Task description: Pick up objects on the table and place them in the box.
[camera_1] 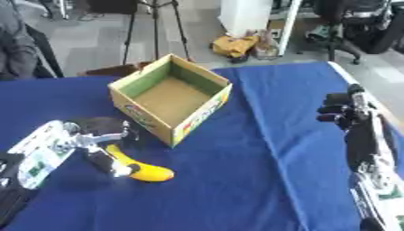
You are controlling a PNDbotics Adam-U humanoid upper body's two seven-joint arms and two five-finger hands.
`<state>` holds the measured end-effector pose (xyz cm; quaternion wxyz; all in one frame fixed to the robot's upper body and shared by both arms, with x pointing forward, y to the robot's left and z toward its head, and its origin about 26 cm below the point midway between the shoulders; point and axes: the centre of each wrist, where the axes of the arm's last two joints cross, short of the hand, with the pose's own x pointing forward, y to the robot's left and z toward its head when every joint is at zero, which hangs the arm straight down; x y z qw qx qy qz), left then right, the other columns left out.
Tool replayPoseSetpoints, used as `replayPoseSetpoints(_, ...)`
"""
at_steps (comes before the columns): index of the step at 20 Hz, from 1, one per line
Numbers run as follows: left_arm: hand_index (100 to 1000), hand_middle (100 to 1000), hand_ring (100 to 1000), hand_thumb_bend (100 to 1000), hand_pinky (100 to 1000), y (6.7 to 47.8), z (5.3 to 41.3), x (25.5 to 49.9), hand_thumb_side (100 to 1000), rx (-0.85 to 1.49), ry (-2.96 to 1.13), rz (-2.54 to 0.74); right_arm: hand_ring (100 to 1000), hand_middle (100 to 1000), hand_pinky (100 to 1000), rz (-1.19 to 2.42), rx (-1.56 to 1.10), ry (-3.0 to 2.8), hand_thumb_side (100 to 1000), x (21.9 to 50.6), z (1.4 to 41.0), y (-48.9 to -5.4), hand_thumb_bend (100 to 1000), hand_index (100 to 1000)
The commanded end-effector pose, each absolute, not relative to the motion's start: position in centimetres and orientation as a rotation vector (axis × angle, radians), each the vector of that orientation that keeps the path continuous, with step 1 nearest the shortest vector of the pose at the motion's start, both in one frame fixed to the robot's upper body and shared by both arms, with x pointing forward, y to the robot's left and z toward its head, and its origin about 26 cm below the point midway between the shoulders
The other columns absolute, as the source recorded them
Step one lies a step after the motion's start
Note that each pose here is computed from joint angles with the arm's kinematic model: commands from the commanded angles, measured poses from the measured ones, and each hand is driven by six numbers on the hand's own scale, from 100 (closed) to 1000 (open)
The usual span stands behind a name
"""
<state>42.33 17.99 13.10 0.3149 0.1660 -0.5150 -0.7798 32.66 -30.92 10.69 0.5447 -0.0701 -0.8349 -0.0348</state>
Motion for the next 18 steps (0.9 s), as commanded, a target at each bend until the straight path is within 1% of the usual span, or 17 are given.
replayPoseSetpoints(1, 738, 639, 630, 359, 683, 17.73, 13.76, 42.38, 495, 0.449, -1.371, -2.078, 557, 537, 544, -0.067, -0.166, -2.012, 873, 32.79, 11.76, -31.13, 100, 605)
replayPoseSetpoints(2, 739, 640, 630, 353, 684, 17.69, 13.69, 42.35, 495, 0.445, -1.37, -2.082, 557, 537, 544, -0.067, -0.167, -2.012, 870, 32.79, 11.76, -31.13, 100, 605)
replayPoseSetpoints(4, 745, 646, 637, 397, 691, 17.66, 13.56, 42.28, 485, 0.438, -1.363, -2.092, 557, 537, 544, -0.068, -0.167, -2.012, 871, 32.78, 11.76, -31.13, 100, 605)
replayPoseSetpoints(6, 750, 651, 642, 410, 698, 17.68, 13.48, 42.25, 481, 0.432, -1.352, -2.104, 557, 537, 544, -0.068, -0.167, -2.012, 872, 32.78, 11.76, -31.13, 100, 605)
replayPoseSetpoints(12, 754, 654, 647, 429, 704, 17.88, 13.58, 42.23, 459, 0.436, -1.319, -2.129, 557, 537, 544, -0.068, -0.167, -2.011, 873, 32.78, 11.73, -31.14, 100, 605)
replayPoseSetpoints(15, 755, 649, 642, 414, 701, 17.98, 13.48, 42.25, 445, 0.446, -1.294, -2.147, 556, 536, 544, -0.068, -0.168, -2.011, 874, 32.77, 11.72, -31.16, 100, 605)
replayPoseSetpoints(18, 753, 639, 632, 379, 695, 18.13, 13.33, 42.3, 433, 0.459, -1.277, -2.156, 556, 537, 544, -0.069, -0.167, -2.011, 874, 32.77, 11.71, -31.15, 100, 605)
